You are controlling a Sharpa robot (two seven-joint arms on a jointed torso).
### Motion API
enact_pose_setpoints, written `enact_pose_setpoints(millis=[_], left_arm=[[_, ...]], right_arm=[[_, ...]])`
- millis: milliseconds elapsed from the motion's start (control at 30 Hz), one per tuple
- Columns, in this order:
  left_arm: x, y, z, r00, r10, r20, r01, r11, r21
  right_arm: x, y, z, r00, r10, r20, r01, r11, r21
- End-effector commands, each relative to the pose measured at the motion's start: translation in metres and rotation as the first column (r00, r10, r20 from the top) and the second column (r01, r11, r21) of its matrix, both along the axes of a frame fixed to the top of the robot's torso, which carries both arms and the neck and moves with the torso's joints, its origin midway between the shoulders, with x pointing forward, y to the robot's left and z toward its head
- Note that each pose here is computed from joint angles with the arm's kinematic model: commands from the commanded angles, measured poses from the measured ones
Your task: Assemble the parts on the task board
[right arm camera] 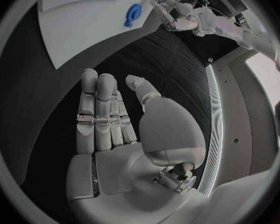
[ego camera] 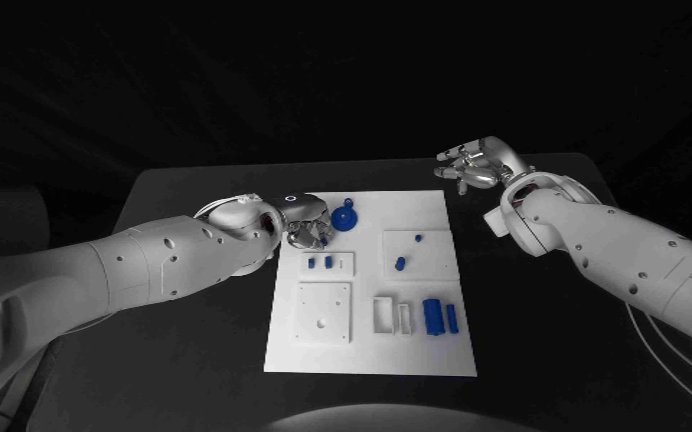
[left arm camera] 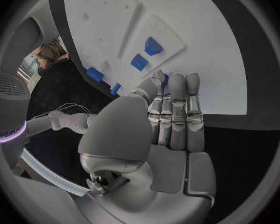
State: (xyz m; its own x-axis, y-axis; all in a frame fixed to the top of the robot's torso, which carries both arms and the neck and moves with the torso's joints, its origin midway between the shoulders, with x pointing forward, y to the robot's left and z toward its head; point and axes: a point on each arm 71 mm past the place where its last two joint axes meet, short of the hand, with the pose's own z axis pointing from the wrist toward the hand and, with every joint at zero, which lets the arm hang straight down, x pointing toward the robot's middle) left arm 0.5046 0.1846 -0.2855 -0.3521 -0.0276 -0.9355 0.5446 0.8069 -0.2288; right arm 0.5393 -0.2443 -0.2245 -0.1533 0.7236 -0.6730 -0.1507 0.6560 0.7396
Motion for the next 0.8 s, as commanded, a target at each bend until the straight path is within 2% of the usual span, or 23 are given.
enact_pose_setpoints(millis=[33, 800], left_arm=[[-0.0022, -0.0033, -0.0034, 1.0, -0.012, -0.021, 0.012, 1.0, 0.007], [-0.0045, -0.0007, -0.0131, 0.996, -0.016, -0.087, 0.021, 0.998, 0.061]], right_arm=[[-0.0002, 0.001, -0.0001, 1.0, 0.01, -0.003, -0.01, 1.0, -0.002], [-0.0002, 0.0002, -0.0003, 1.0, 0.008, -0.005, -0.008, 1.0, -0.003]])
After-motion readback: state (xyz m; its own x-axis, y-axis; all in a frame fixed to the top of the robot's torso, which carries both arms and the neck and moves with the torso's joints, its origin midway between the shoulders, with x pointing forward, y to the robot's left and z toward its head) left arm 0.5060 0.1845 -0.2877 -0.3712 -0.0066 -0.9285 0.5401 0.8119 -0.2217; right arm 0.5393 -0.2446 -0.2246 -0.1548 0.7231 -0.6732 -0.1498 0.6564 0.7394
